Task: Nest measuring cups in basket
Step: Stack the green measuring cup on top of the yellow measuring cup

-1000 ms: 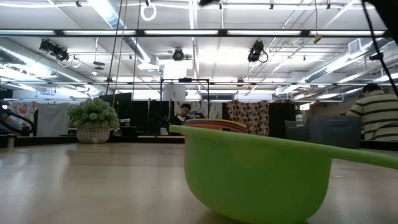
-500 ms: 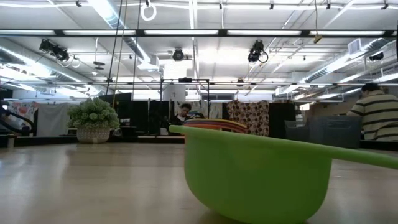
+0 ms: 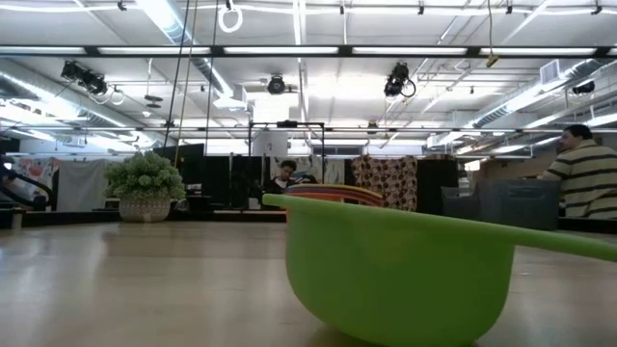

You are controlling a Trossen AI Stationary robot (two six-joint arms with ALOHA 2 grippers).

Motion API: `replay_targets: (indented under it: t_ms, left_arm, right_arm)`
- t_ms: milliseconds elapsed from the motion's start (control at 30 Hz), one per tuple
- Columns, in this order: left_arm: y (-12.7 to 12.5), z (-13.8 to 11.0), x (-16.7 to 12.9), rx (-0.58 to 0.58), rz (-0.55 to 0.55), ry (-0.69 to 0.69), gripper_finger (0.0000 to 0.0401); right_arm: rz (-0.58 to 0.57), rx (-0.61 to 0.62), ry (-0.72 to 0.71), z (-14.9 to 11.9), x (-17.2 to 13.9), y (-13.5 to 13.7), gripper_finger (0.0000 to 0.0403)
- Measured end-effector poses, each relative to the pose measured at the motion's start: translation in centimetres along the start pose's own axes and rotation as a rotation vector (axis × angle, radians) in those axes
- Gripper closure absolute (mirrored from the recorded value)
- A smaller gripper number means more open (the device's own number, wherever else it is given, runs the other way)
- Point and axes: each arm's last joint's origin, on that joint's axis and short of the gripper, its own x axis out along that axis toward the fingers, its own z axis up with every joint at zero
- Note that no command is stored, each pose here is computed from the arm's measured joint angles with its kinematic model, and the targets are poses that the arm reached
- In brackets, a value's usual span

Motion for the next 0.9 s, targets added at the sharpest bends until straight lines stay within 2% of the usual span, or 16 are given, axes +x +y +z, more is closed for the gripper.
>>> replay_targets:
  t_ms: [200,367,533,733,900]
  left_arm:
    - [1.9,-2.7,3.3,0.127,0.061,0.011,0.0285]
    - [2.5,-4.9,5.5,0.099,0.025,-0.026,0.0285]
    - [2.5,-6.1,7.3,0.067,-0.021,-0.136,0.0285]
    - [2.4,-7.7,10.9,0.152,-0.01,-0.119,0.0285]
    - [2.7,-8.2,13.2,0.103,-0.022,-0.113,0.0285]
  right_arm:
    - [0.004,0.002,0.015,-0.2,0.0,0.0,0.0375]
    - [0.005,0.002,0.018,-0.2,0.1,0.0,0.0375]
    - [0.005,0.002,0.017,-0.1,0.1,0.0,0.0375]
    - [0.005,0.002,0.019,-0.2,0.1,0.0,0.0375]
    - [0.005,0.002,0.018,-0.2,0.1,0.0,0.0375]
